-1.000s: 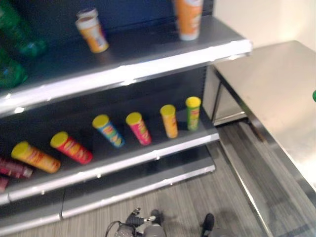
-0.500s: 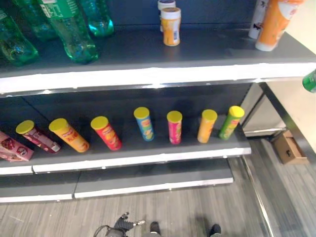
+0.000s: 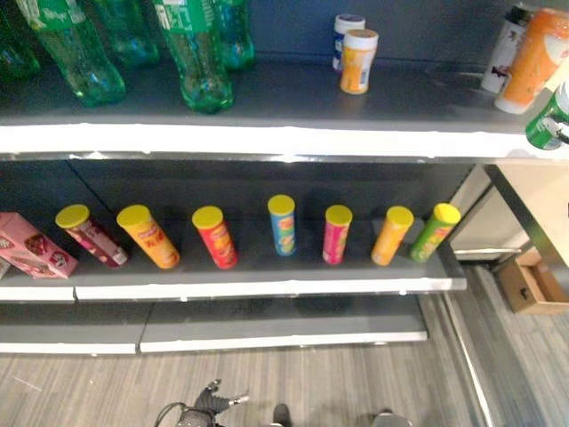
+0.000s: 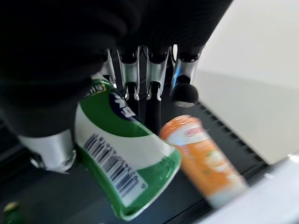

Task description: Put the goods on the table back onto the shelves and tidy them up.

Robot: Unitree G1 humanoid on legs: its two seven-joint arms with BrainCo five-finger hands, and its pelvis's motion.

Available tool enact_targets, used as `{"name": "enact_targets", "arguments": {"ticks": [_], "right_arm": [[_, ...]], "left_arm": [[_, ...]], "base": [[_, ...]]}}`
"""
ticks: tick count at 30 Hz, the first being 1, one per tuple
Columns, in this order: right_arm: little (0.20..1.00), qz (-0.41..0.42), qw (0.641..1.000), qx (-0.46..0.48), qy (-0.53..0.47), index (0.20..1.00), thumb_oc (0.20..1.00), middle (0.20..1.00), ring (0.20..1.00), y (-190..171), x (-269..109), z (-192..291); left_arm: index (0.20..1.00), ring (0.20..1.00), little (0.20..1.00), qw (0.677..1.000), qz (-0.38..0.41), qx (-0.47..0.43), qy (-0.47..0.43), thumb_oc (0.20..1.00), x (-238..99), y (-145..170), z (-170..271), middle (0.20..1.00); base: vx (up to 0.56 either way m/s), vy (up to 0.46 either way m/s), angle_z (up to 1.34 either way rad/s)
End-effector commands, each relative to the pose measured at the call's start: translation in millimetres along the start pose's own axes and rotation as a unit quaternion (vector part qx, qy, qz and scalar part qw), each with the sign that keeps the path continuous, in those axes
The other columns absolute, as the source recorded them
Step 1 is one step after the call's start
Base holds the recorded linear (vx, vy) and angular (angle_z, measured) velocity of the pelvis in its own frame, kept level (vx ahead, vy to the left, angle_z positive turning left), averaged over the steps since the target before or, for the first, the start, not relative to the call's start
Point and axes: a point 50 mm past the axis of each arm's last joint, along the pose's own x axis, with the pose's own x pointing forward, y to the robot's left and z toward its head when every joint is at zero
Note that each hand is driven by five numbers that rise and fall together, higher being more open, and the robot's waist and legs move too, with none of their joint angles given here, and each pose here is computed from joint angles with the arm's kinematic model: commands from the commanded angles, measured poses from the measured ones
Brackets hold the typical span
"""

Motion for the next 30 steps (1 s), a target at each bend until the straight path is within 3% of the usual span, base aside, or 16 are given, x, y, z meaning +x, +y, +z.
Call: {"name": "enact_targets", "arguments": {"ticks": [1,7,16,22,30], "right_arm": [[0.2,-0.004,0.997,0.031,-0.065,0.2,0.2,0.2,0.2,-15.5,19.2,25.5],[0.2,0.035,0.992,0.051,-0.112,0.2,0.2,0.2,0.2,-0.4,30.8,46.3],[0.2,0.093,0.99,0.042,-0.098,0.2,0.2,0.2,0.2,25.3,56.4,46.2],[0.2,0.133,0.984,0.086,-0.084,0.2,0.2,0.2,0.2,46.9,75.3,48.5],[0.2,0.173,0.958,0.227,-0.003,0.2,0.2,0.2,0.2,82.4,68.7,26.1]], "left_arm": [[1.0,1.0,1.0,0.999,0.004,-0.01,-0.038,1.0,3.2,6.8,18.2,1.0],[1.0,1.0,1.0,0.999,-0.011,-0.019,-0.03,1.0,2.2,-7.3,14.8,1.0],[1.0,1.0,1.0,0.999,-0.013,-0.033,-0.002,1.0,-1.8,-13.5,-2.6,1.0],[1.0,1.0,1.0,0.999,-0.016,-0.043,0.021,1.0,-5.1,-20.1,-15.3,1.0],[1.0,1.0,1.0,0.998,-0.021,-0.05,0.024,1.0,-4.8,-25.4,-14.1,1.0]], "base": [[0.03,-0.103,0.71],[0.05,-0.131,0.31],[0.05,-0.06,0.21],[0.03,-0.024,0.27],[0.0,0.0,0.04]]}}
